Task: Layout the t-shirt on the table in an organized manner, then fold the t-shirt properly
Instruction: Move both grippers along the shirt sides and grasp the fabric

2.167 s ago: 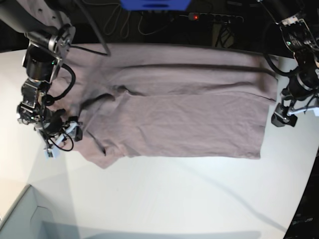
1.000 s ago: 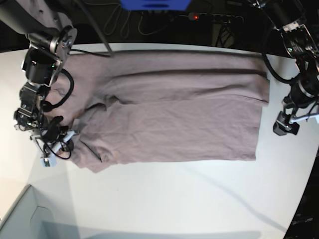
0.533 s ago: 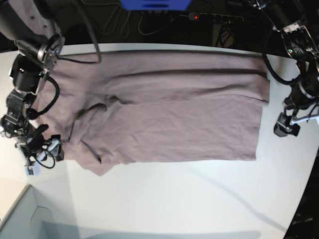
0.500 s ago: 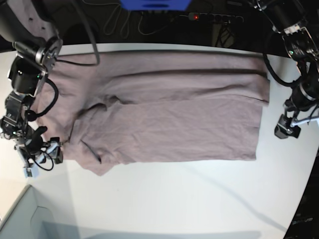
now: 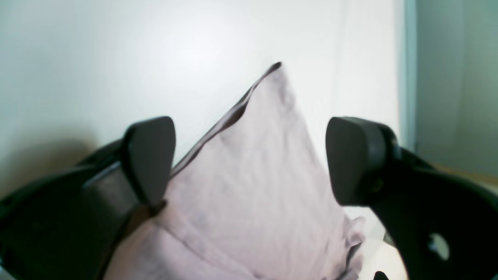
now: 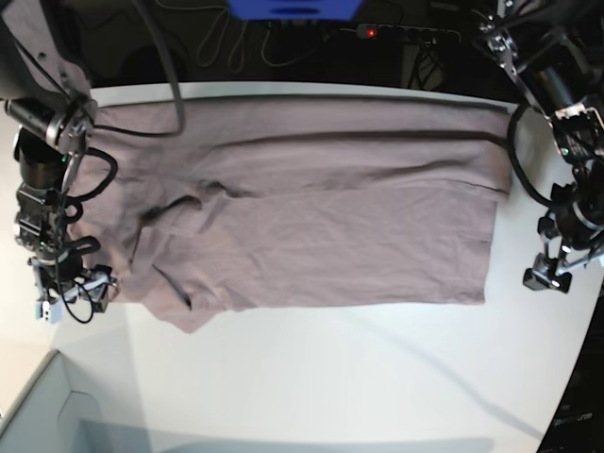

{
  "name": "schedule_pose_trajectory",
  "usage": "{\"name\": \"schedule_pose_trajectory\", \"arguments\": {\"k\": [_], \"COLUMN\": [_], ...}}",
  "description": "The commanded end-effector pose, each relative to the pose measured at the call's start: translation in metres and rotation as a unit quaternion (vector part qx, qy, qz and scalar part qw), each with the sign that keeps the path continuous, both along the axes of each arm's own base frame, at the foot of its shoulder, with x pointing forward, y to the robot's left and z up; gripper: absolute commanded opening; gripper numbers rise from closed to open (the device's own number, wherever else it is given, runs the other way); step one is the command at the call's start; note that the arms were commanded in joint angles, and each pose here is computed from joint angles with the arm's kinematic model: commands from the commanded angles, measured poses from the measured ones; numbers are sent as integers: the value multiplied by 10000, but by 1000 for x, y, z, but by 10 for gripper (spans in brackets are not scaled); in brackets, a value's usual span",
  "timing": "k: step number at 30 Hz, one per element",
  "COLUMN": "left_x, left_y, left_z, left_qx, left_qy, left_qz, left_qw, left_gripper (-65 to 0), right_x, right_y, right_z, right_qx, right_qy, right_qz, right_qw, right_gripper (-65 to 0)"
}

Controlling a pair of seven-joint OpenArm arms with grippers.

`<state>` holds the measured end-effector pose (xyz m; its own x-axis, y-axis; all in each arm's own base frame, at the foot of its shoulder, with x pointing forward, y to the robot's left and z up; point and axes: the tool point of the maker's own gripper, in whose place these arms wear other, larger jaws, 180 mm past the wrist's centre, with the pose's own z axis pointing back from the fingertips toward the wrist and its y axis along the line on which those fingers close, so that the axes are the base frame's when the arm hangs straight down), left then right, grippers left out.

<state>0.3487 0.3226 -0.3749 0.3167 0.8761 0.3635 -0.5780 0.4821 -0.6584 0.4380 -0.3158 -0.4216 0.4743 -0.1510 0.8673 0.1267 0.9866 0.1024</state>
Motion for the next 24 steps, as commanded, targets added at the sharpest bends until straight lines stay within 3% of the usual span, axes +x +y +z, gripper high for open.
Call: {"name": "schedule_pose_trajectory", "arguments": {"k": [1, 5, 13, 17, 24], "left_x": [12, 22, 35, 46, 68], "left_y": [5, 2, -3, -7, -18], "left_z": [16, 15, 7, 6, 0], "left_qx": [31, -133, -373, 320, 1247], "left_qy": [-209, -224, -132, 141, 56], "left_qz": [-2, 11, 13, -249, -481], "left_qw": [9998, 9997, 9992, 9991, 9910], "left_gripper": [-61, -61, -61, -60, -60], "right_x": [15, 13, 2, -14, -19], "right_y": [-18, -28, -24, -15, -12], "right_z": [28, 27, 12, -18, -25], "right_qx": [-149, -297, -262, -58, -2], "right_qy": [-404, -366, -190, 174, 259], "right_qz": [-181, -445, -440, -427, -413], "right_qw": [9989, 9979, 9985, 9989, 9988], "right_gripper": [-254, -252, -253, -253, -255]}}
